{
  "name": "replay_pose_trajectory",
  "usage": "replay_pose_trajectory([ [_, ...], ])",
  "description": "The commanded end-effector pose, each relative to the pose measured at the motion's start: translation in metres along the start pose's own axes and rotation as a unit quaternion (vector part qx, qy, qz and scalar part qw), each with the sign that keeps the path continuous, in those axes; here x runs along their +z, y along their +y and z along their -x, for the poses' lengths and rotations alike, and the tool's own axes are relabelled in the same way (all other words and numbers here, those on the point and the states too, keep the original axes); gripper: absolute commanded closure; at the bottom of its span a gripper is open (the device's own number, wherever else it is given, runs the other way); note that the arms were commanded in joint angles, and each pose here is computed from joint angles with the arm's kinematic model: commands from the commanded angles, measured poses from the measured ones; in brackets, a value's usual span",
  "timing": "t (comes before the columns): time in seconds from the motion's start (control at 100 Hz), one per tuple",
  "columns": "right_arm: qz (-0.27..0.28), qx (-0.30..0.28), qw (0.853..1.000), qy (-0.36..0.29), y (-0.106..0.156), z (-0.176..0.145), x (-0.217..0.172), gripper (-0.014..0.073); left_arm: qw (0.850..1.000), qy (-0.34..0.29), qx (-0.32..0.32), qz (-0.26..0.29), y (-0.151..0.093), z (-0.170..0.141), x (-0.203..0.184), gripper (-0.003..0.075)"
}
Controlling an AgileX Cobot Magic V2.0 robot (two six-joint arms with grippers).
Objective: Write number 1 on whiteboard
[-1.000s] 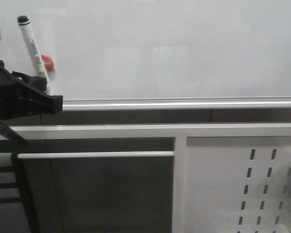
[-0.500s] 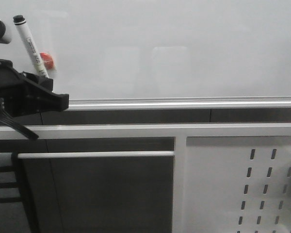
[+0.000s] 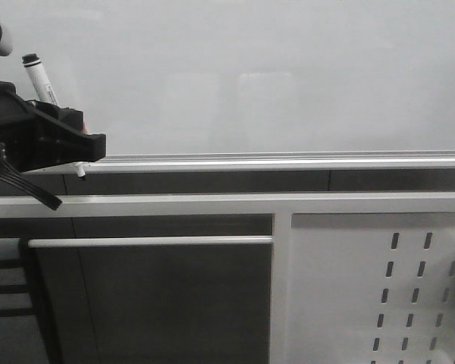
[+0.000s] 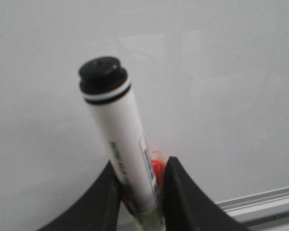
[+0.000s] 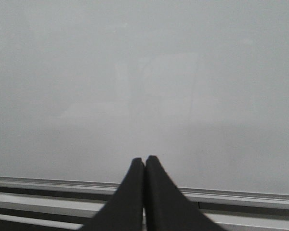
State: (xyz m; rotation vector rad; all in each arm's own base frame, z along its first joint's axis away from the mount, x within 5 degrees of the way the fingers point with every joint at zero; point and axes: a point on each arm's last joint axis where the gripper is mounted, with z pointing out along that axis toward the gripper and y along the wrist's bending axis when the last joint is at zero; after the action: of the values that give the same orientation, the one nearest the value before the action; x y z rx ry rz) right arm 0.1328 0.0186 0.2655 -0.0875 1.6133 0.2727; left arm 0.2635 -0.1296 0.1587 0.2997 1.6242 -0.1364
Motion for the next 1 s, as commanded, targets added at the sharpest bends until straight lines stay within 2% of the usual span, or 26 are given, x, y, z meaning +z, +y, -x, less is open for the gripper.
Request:
replay_pose_trajectory([
  [0.0, 0.026, -0.003, 0.999, -0.036, 0.005, 0.016, 0.002, 0.0664, 0.991, -0.126, -0.018, 0.035, 0.007, 0.033, -0.001, 0.0741],
  [0.48, 0.026, -0.003, 0.999, -0.036, 0.005, 0.016, 0.002, 0.0664, 0.992, -0.128, -0.007, 0.009, 0.003, 0.032, -0.005, 0.0741],
  [0.84, 0.029, -0.007, 0.999, -0.037, 0.006, 0.016, 0.002, 0.0664, 0.990, -0.142, -0.001, -0.012, 0.008, 0.042, -0.034, 0.0741],
  [0.99, 0.039, -0.012, 0.998, -0.041, 0.008, 0.017, 0.002, 0.0664, 0.987, -0.156, 0.012, -0.048, 0.003, 0.046, -0.044, 0.0741],
])
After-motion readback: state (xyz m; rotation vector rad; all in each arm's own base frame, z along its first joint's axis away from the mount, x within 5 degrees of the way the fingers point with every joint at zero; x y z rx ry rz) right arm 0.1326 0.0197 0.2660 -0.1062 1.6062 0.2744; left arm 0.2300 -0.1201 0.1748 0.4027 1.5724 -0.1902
